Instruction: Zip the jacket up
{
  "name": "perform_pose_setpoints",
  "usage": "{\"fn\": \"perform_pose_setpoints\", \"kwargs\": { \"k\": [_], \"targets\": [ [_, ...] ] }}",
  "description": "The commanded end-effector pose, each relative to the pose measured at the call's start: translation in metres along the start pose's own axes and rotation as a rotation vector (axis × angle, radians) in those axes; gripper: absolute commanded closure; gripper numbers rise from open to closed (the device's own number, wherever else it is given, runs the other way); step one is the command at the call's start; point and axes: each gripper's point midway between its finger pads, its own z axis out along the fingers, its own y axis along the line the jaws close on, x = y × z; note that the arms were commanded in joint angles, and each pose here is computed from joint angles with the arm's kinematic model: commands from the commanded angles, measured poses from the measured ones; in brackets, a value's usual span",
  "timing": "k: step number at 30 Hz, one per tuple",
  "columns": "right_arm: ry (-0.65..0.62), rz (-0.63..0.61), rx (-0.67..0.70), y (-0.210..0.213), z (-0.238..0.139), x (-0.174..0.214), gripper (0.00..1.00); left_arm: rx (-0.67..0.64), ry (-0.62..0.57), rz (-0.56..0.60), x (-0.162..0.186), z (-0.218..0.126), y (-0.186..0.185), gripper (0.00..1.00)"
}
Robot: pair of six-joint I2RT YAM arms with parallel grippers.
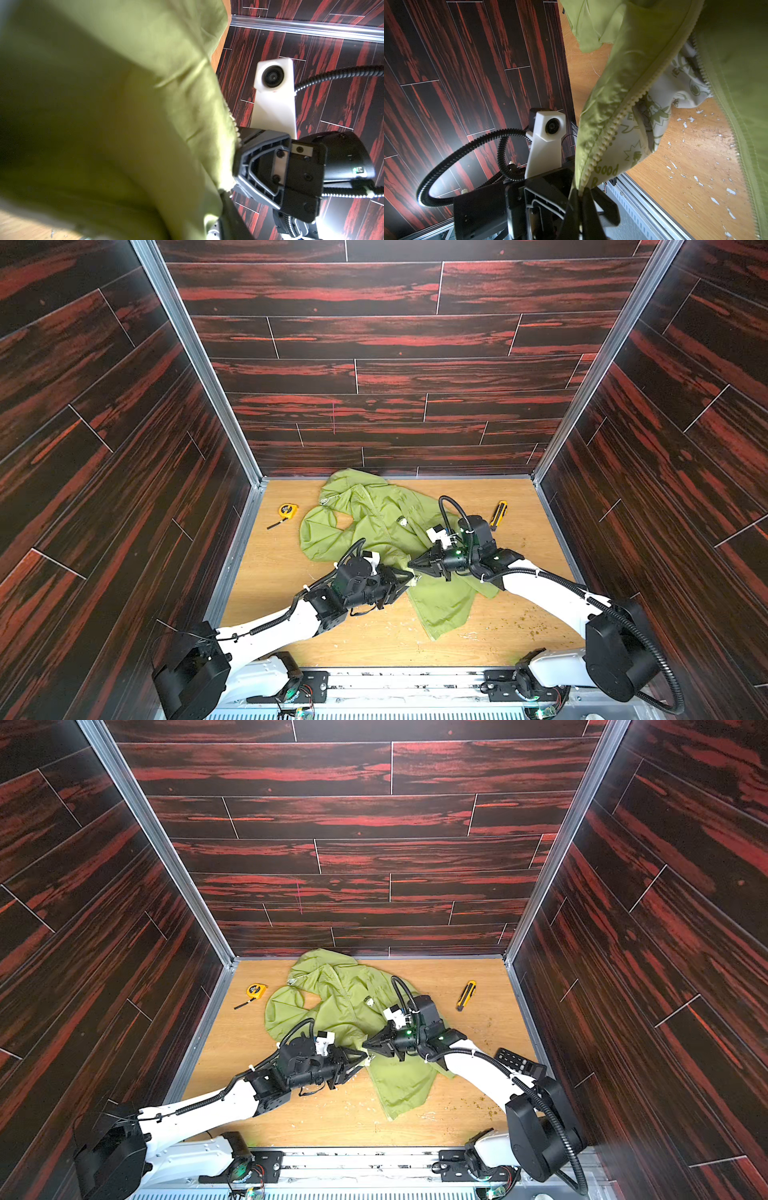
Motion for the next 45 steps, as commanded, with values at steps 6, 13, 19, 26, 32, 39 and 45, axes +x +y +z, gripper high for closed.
{"fn": "perform_pose_setpoints", "kwargs": {
  "k": [6,13,19,26,32,39,45],
  "targets": [
    [0.015,-0.013,-0.010,0.004,-0.001,0.002,1.00,0.044,-0.019,0.027,-0.002,-0.002,-0.012,0.76],
    [0.018,-0.009,-0.011,0.004,0.000,0.001,1.00,0.060,0.033,0.062,0.006,0.004,-0.021,0.86],
    [0.015,-0.010,-0.011,0.004,-0.001,0.001,1.00,0.057,0.036,0.061,0.006,0.006,-0.019,0.89],
    [0.015,-0.014,-0.011,0.005,-0.001,0.000,1.00,0.059,0.048,0.065,0.007,0.008,-0.019,0.92],
    [0.007,-0.016,-0.019,0.007,-0.002,0.000,1.00,0.061,0.084,0.072,0.012,0.015,-0.025,0.86],
    [0.011,-0.015,-0.018,0.007,-0.001,-0.001,1.00,0.057,0.059,0.069,0.007,0.015,-0.021,1.00],
    [0.007,-0.021,0.003,0.006,-0.004,0.000,1.00,0.061,0.016,0.070,0.001,0.009,-0.017,1.00]
  ]
}}
